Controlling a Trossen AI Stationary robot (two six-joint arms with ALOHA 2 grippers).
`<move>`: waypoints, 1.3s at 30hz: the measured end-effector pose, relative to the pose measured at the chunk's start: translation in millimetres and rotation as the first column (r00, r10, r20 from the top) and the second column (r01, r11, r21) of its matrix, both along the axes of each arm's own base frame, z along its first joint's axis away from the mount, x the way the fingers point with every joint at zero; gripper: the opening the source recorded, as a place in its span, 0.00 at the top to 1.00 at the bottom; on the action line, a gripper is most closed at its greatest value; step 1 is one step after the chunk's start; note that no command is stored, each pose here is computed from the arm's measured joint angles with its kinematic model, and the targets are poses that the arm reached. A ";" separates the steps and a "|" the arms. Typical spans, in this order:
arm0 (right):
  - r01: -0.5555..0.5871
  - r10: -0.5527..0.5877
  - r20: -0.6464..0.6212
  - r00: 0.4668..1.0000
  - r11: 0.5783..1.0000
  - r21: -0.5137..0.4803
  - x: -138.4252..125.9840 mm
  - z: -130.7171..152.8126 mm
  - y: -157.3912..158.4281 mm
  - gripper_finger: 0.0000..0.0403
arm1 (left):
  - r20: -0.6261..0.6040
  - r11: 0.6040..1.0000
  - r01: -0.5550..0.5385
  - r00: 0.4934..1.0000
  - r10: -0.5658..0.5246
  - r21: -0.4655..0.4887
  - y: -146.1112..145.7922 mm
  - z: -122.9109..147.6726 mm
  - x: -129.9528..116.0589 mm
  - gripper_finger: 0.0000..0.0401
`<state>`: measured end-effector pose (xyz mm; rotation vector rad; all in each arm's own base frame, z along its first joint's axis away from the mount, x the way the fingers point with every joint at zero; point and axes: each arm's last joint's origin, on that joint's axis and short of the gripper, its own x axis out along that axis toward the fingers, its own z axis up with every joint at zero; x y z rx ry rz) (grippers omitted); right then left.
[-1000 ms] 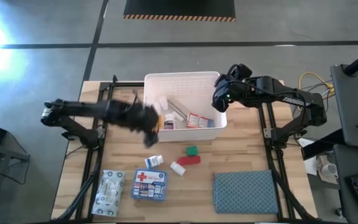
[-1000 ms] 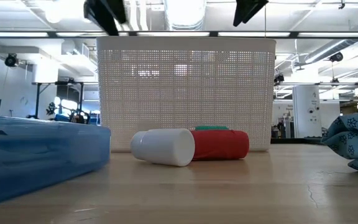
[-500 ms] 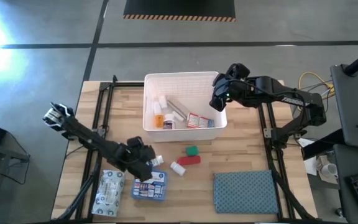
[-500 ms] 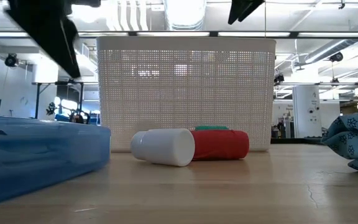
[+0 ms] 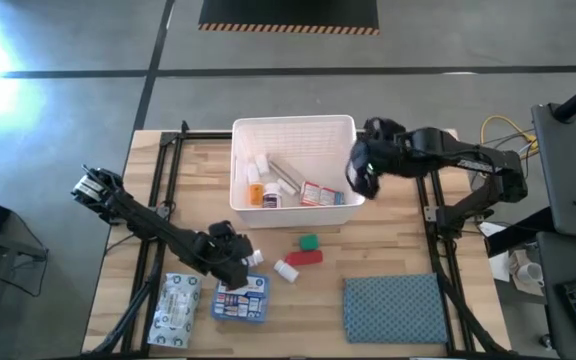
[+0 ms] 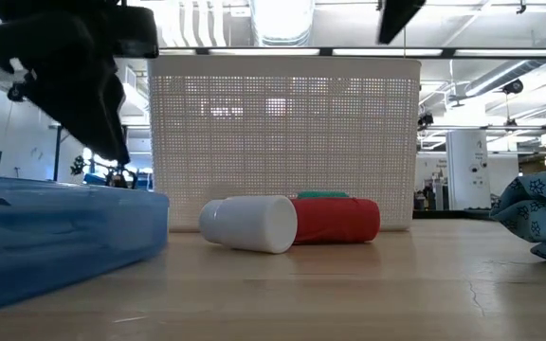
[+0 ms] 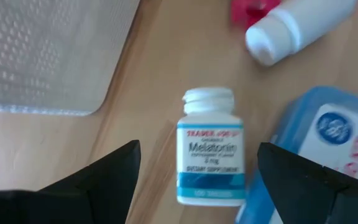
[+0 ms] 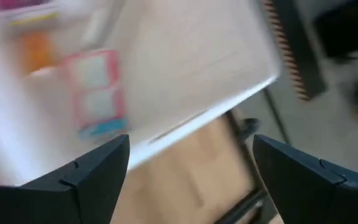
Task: Pick & place medical supplies in basket/bin
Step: Put the pink bandage into the white bin
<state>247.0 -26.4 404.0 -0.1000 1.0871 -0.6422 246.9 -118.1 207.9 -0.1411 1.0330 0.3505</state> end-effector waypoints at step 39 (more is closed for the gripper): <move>-0.513 0.483 0.174 0.858 0.826 0.234 66.6 -235.4 158.1 0.19 | -0.077 0.995 0.084 0.993 -0.087 -0.047 -10.1 21.1 -19.9 0.25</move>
